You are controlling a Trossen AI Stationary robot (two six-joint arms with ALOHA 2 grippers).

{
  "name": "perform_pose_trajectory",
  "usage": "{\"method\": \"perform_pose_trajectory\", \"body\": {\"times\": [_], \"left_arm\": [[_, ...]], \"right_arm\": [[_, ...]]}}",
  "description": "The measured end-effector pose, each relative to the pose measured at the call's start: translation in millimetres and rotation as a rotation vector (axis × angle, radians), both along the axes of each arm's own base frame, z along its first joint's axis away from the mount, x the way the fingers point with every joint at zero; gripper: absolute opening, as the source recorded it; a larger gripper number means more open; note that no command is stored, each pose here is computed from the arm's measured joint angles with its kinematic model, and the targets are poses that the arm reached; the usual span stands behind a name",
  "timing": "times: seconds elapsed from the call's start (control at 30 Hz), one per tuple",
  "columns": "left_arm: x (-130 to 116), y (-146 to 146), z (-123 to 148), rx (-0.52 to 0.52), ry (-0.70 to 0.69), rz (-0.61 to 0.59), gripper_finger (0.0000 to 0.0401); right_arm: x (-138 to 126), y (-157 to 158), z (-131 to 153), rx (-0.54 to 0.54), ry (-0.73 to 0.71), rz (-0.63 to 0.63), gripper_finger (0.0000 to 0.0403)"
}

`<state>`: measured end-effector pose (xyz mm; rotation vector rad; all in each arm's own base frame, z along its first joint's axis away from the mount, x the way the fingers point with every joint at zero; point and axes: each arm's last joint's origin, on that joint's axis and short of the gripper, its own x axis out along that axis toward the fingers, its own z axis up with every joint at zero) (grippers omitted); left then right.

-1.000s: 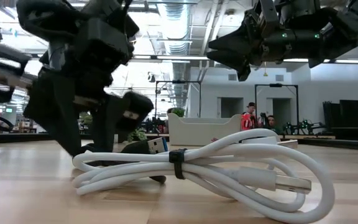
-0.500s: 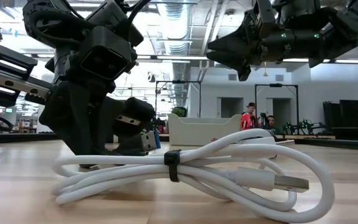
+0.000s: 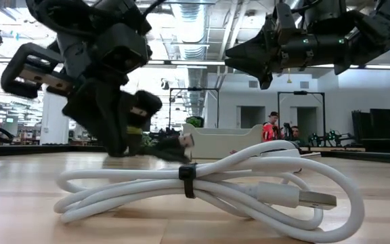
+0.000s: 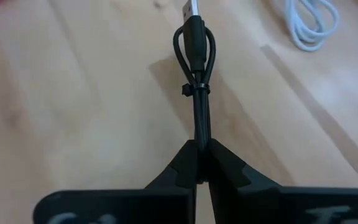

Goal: Pick and place USB-C Cables
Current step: Put the black charger cable into the white bin

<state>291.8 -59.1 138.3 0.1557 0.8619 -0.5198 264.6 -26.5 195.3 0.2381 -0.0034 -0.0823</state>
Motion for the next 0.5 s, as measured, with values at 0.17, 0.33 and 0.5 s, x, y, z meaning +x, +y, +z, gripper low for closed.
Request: {"method": "perform_pose_trajectory", "body": {"times": [0.17,0.33,0.5], "left_arm": [[-9,13,23,0.11,-0.041,0.107,0.0],[-14,28,52,0.119,-0.156,0.199,0.0],[-20,44,80,0.137,-0.283,0.334,0.0]], "right_arm": [[0,-2,2,-0.002,-0.018,-0.008,0.0148],[3,-4,7,-0.004,-0.036,-0.013,0.0145],[5,-4,12,-0.011,-0.049,-0.013,0.0141]]}}
